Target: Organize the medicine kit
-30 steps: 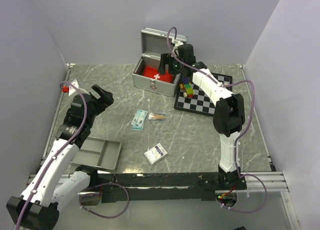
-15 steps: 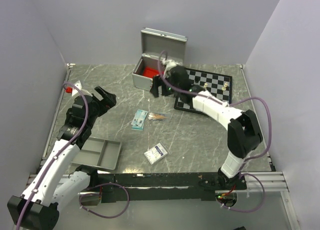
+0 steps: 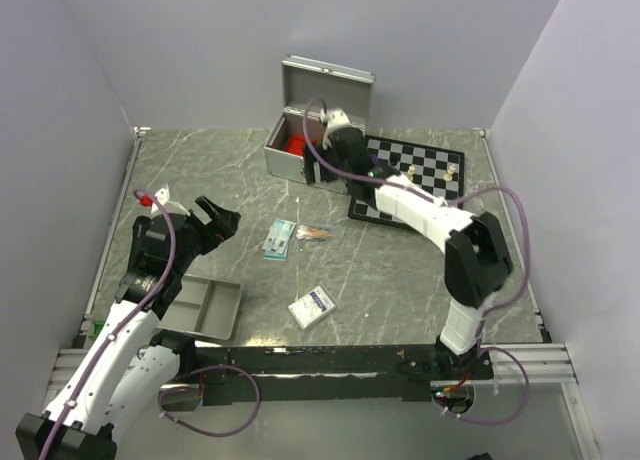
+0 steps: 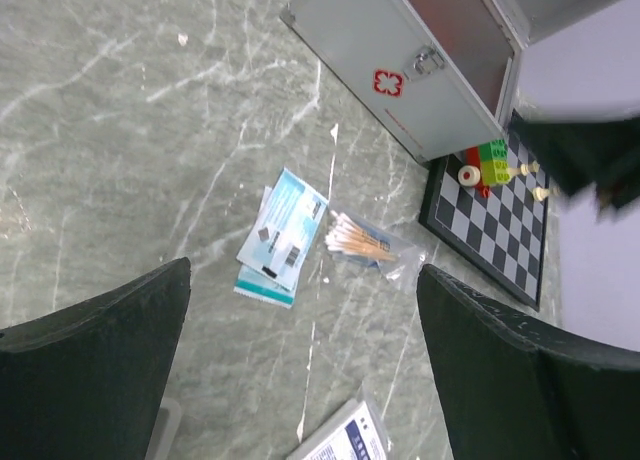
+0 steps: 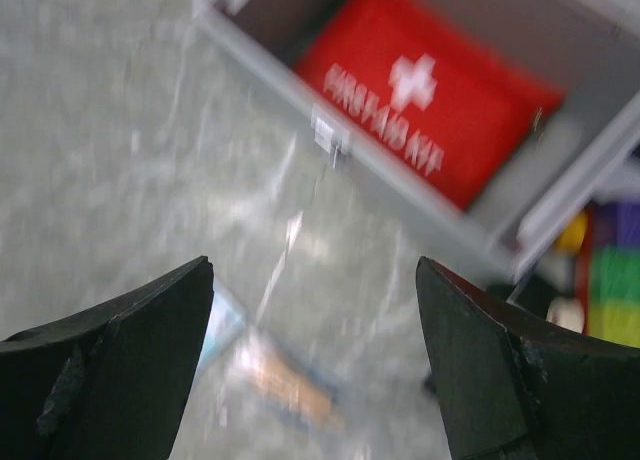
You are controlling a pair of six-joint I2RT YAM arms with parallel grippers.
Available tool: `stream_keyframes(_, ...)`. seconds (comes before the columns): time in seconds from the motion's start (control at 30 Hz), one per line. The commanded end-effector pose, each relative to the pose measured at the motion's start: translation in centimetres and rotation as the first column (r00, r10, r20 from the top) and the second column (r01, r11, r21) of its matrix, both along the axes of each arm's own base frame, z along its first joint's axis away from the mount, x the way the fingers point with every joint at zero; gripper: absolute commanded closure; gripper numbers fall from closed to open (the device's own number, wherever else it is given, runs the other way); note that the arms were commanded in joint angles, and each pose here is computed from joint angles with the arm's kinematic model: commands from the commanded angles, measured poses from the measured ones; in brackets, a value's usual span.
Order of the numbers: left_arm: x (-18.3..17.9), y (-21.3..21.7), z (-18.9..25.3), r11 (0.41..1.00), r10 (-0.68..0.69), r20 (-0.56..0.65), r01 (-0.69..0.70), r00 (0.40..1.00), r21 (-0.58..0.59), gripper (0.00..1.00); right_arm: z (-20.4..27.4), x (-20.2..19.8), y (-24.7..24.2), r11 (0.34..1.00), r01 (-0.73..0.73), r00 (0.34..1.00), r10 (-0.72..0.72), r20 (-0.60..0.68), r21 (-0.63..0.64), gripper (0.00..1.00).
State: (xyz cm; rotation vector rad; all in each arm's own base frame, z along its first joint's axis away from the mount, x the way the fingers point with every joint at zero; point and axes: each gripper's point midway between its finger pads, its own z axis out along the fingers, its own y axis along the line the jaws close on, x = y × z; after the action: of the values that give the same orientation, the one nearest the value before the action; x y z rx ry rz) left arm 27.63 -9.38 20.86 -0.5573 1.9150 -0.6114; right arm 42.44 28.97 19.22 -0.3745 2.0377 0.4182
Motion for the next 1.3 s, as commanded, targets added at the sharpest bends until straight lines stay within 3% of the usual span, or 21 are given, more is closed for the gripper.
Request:
stream_keyframes(0.0,-0.7,-0.7,-0.1,0.998,-0.024,0.003,0.025,1.0,-0.061,0.02,2.7,7.2,-1.4,0.988,0.134,0.988,-0.127,0.082,-0.074,0.12)
stream_keyframes(0.17,-1.1,-0.4,-0.5,0.999,-0.019,-0.01,0.018,1.0,-0.042,0.02,1.0,9.8,0.0,0.984,0.01,0.996,0.006,0.091,-0.181,0.1)
stream_keyframes(0.37,-1.3,-0.2,-0.6,0.999,-0.023,0.004,0.023,1.0,-0.025,0.02,-0.5,9.7,2.3,0.981,-0.145,0.985,0.155,0.075,-0.128,0.09)
stream_keyframes(0.7,-1.1,0.0,-0.8,1.0,-0.017,-0.015,0.016,1.0,-0.011,0.02,-4.5,7.6,5.7,0.956,-0.292,0.952,0.29,-0.094,-0.008,0.1)
stream_keyframes(1.07,-1.2,-0.4,-1.3,0.999,-0.031,-0.019,0.031,0.999,-0.023,0.02,-5.4,3.0,8.2,0.88,-0.474,0.88,0.471,-0.066,-0.035,0.31)
stream_keyframes(1.27,-1.2,-0.2,-1.1,1.0,-0.019,-0.019,0.018,1.0,-0.026,0.02,-6.0,0.0,9.4,0.838,-0.543,0.84,0.539,-0.069,-0.062,0.38)
